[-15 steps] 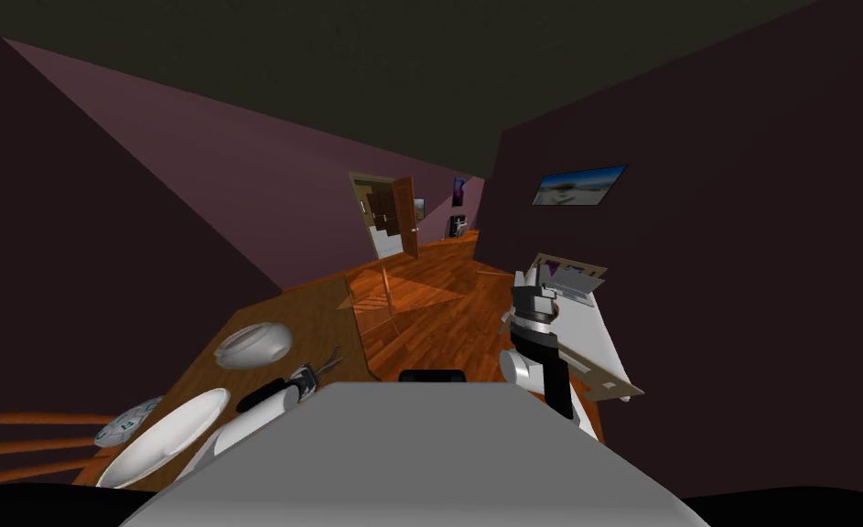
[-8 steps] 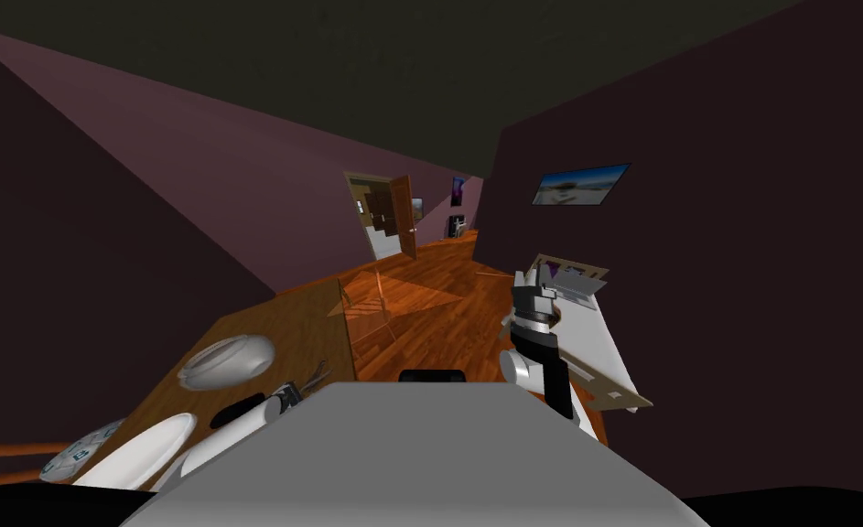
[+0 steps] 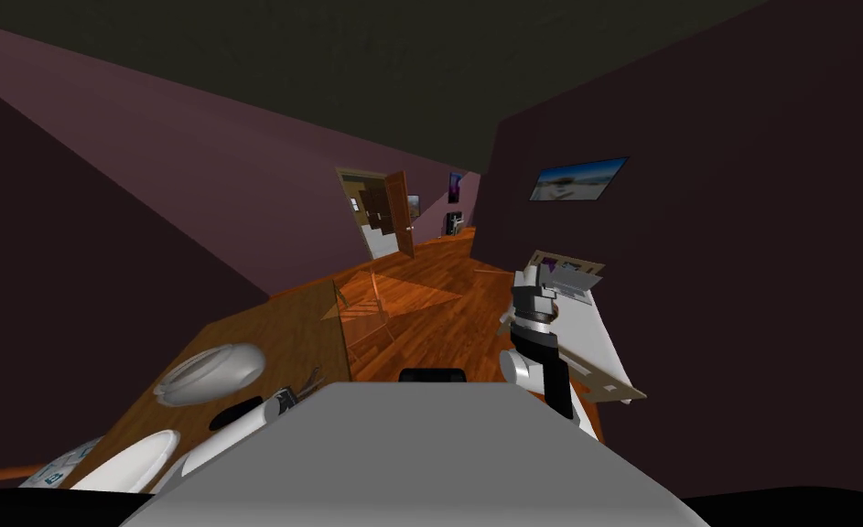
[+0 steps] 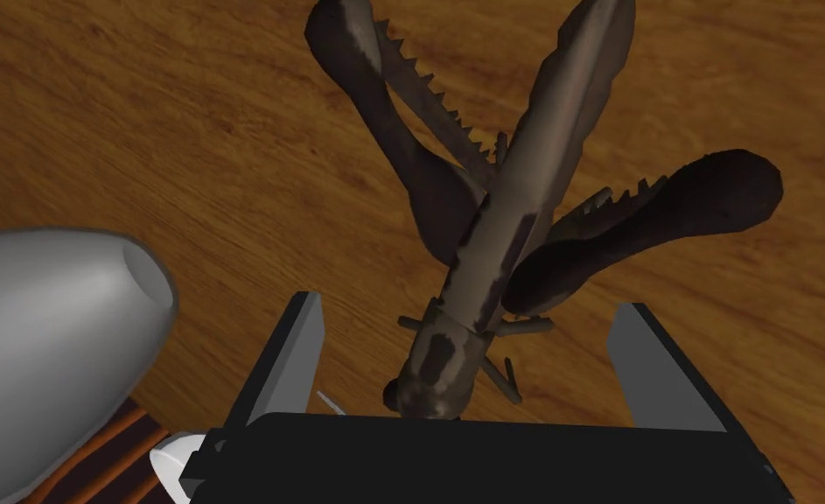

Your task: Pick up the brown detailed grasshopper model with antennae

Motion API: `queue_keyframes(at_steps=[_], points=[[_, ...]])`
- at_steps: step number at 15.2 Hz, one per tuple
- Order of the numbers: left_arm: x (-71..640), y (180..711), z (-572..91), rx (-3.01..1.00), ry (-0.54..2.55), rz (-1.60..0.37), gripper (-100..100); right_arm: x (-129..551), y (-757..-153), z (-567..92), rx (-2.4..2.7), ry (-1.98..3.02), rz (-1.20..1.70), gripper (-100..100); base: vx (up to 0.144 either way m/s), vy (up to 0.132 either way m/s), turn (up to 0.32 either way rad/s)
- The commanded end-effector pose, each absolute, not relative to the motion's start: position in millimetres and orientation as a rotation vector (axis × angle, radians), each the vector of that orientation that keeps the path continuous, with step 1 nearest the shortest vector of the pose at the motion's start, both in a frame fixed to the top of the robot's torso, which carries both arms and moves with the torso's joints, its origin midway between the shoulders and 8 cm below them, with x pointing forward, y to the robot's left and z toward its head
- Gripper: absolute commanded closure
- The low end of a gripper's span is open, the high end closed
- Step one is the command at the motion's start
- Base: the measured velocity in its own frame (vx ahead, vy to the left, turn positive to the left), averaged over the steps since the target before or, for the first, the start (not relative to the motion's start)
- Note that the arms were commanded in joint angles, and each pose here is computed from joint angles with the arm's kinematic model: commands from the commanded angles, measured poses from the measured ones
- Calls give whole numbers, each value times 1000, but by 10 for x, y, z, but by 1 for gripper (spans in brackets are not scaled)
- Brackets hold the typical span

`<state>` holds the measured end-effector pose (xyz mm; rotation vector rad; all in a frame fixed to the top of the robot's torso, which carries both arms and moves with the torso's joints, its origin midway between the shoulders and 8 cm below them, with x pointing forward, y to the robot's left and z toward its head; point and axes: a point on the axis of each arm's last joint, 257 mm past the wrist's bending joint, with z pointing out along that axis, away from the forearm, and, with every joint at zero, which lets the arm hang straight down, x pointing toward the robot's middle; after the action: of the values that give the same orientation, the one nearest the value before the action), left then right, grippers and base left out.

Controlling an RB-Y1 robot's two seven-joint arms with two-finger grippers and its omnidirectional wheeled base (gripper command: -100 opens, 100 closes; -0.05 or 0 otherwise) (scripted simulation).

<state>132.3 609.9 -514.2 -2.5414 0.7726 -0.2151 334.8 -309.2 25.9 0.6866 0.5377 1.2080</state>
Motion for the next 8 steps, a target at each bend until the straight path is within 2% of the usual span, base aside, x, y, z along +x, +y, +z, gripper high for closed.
queue_keyframes(at_steps=[1,4,5,8], points=[[1344,6104,-5185,-2542,761,-218,-100,3348,-3092,259,687,538,1208,0,-60,37,-53],[1352,6099,-5205,-2544,757,-218,-100,3349,-3092,259,687,538,1208,0,-36,22,-41],[1355,6101,-5209,-2543,756,-218,100,3348,-3092,259,687,538,1208,0,-9,6,-2],[1347,6096,-5214,-2544,759,-216,100,3348,-3092,259,687,538,1208,0,-3,0,-3]])
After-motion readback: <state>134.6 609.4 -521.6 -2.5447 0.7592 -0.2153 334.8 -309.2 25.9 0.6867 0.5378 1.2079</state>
